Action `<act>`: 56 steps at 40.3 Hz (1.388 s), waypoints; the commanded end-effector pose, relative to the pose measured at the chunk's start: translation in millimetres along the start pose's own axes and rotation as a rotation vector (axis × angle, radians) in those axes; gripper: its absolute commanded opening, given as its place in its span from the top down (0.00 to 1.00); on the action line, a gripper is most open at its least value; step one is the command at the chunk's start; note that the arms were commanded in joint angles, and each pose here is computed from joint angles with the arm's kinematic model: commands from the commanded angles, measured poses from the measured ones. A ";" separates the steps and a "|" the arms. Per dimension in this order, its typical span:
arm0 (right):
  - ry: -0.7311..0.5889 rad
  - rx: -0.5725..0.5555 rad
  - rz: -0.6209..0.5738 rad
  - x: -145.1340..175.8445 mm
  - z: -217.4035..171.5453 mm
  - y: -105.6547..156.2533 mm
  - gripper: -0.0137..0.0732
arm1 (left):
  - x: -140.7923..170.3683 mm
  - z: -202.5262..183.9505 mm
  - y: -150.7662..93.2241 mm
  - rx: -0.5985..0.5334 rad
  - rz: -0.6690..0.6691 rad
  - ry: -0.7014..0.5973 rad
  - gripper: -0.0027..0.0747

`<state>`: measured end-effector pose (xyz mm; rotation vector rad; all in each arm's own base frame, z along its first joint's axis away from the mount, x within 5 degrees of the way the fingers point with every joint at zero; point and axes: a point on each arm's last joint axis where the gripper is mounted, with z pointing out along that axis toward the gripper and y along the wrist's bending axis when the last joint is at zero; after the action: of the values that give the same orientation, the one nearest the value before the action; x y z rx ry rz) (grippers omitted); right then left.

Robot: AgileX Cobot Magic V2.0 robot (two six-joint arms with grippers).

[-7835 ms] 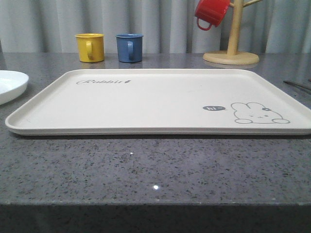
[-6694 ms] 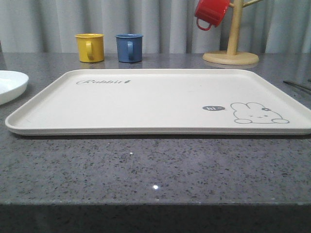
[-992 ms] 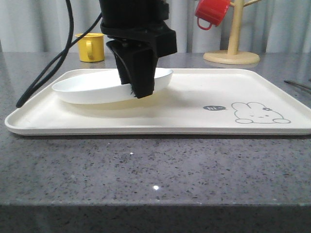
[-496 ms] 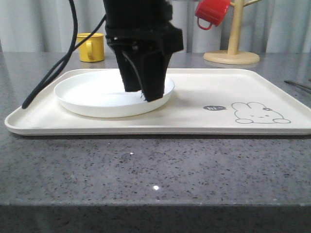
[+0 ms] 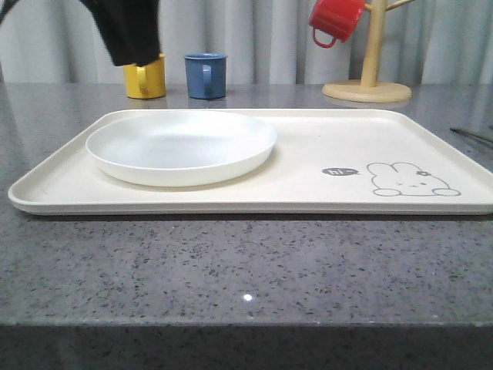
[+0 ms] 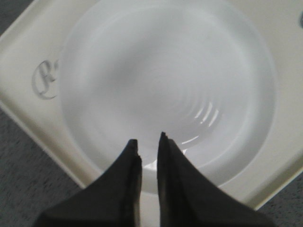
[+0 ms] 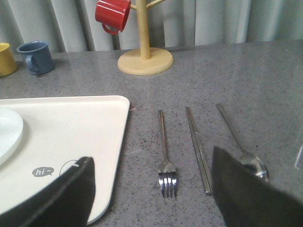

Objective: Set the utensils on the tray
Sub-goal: 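Open the left gripper and withdraw it from the plate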

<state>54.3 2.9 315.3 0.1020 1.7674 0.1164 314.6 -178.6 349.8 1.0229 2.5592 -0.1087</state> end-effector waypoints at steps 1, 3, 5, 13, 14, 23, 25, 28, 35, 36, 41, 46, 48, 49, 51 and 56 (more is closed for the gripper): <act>-0.087 -0.009 -0.001 -15.3 -0.9 1.7 0.22 | 18.9 -36.3 19.6 -0.017 -0.112 -0.051 0.98; -0.087 -0.009 -0.001 -15.3 -0.9 1.7 0.22 | 28.3 -40.5 30.7 -0.030 -0.158 -0.058 0.99; -0.087 -0.009 -0.001 -15.3 -0.9 1.7 0.22 | 37.1 -42.8 39.5 -0.037 -0.205 -0.072 0.99; -0.087 -0.009 -0.001 -15.3 -0.9 1.7 0.22 | 81.9 -55.7 64.4 -0.095 -0.380 -0.183 0.99; -0.087 -0.009 -0.001 -15.3 -0.9 1.7 0.22 | 85.7 -58.5 65.5 -0.107 -0.391 -0.205 0.99; -0.087 -0.009 -0.001 -15.3 -0.9 1.7 0.22 | 140.4 -54.9 45.1 -0.209 -0.433 -0.402 0.99; -0.087 -0.009 -0.001 -15.3 -0.9 1.7 0.22 | 151.7 -51.1 38.4 -0.234 -0.430 -0.458 0.99; -0.087 -0.009 -0.001 -15.3 -0.9 1.7 0.22 | 171.8 -53.1 26.3 -0.279 -0.425 -0.558 0.99; -0.087 -0.009 -0.001 -15.3 -0.9 1.7 0.22 | 221.0 -55.2 -3.7 -0.366 -0.404 -0.756 0.99; -0.087 -0.009 -0.001 -15.3 -0.9 1.7 0.22 | 227.5 -53.7 -7.5 -0.373 -0.403 -0.773 0.99; -0.087 -0.009 -0.001 -15.3 -0.9 1.7 0.22 | 257.5 -56.1 -27.4 -0.406 -0.386 -0.870 0.99; -0.087 -0.009 -0.001 -15.3 -0.9 1.7 0.22 | 280.7 -58.5 -43.0 -0.438 -0.368 -0.969 0.99; -0.087 -0.009 -0.001 -15.3 -0.9 1.7 0.22 | 286.7 -60.3 -47.1 -0.454 -0.360 -1.015 0.99; -0.087 -0.009 -0.001 -15.3 -0.9 1.7 0.22 | 289.0 -63.5 -49.0 -0.465 -0.355 -1.047 0.99; -0.087 -0.009 -0.001 -15.3 -0.9 1.7 0.22 | 293.0 -66.3 -52.0 -0.477 -0.348 -1.085 0.99; -0.087 -0.009 -0.001 -15.3 -0.9 1.7 0.22 | 297.9 -70.3 -56.1 -0.487 -0.340 -1.119 0.99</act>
<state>54.3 2.9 315.3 0.1020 1.7674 0.1164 59.2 -12.5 283.3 0.2207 1.6720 -0.0828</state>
